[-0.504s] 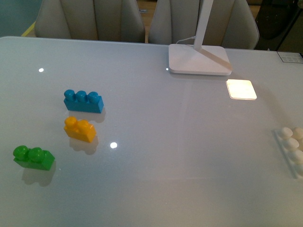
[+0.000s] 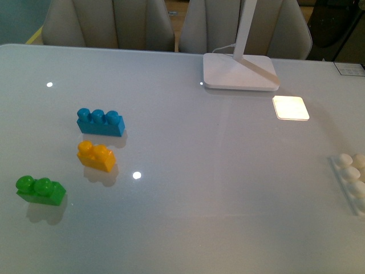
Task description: Insert yellow block into base center
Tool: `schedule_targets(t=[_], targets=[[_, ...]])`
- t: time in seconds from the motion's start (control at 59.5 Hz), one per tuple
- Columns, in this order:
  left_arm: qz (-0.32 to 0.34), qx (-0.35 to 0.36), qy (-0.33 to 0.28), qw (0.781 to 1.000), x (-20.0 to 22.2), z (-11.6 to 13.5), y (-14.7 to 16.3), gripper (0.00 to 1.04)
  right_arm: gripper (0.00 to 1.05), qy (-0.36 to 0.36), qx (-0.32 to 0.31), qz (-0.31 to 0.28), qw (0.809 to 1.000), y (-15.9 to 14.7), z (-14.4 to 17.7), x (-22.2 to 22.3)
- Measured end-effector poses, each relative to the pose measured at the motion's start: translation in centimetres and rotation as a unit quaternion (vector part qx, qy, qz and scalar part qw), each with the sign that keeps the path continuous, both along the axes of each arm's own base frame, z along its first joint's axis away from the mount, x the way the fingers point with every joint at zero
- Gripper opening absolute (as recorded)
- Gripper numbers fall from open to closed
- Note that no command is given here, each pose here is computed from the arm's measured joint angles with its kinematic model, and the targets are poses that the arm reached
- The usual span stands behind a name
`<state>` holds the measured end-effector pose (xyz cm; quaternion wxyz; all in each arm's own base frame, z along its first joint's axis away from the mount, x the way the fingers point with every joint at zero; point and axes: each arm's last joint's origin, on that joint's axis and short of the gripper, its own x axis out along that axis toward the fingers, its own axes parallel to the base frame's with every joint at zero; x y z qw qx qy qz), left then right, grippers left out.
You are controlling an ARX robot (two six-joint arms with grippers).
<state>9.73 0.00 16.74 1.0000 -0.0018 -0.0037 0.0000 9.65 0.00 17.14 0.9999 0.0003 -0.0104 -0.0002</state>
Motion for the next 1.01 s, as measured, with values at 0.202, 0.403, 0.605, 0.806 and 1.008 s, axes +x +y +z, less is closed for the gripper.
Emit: schedule_targets(t=[0.202,0.403,0.605,0.806,1.008], targets=[[0.0,0.0,0.0,1.0,0.0,0.0,0.0,0.97,0.96,0.0,0.0,0.0,1.0,0.0,0.0,0.0],[0.0,0.0,0.0,1.0,0.0,0.0,0.0,0.97,0.96,0.008,0.004,0.005,1.0,0.0,-0.1,0.0],[0.0,0.0,0.0,1.0,0.0,0.0,0.0,0.97,0.96,0.174,0.073,0.052,0.981,-0.8,-0.7,1.7],[0.0,0.0,0.0,1.0,0.0,0.0,0.0,0.97,0.96,0.203,0.064,0.054,0.976,-3.7,-1.4,5.6],[0.0,0.0,0.0,1.0,0.0,0.0,0.0,0.97,0.96,0.302,0.038,0.073,0.95,-7.8,-5.9,9.6]])
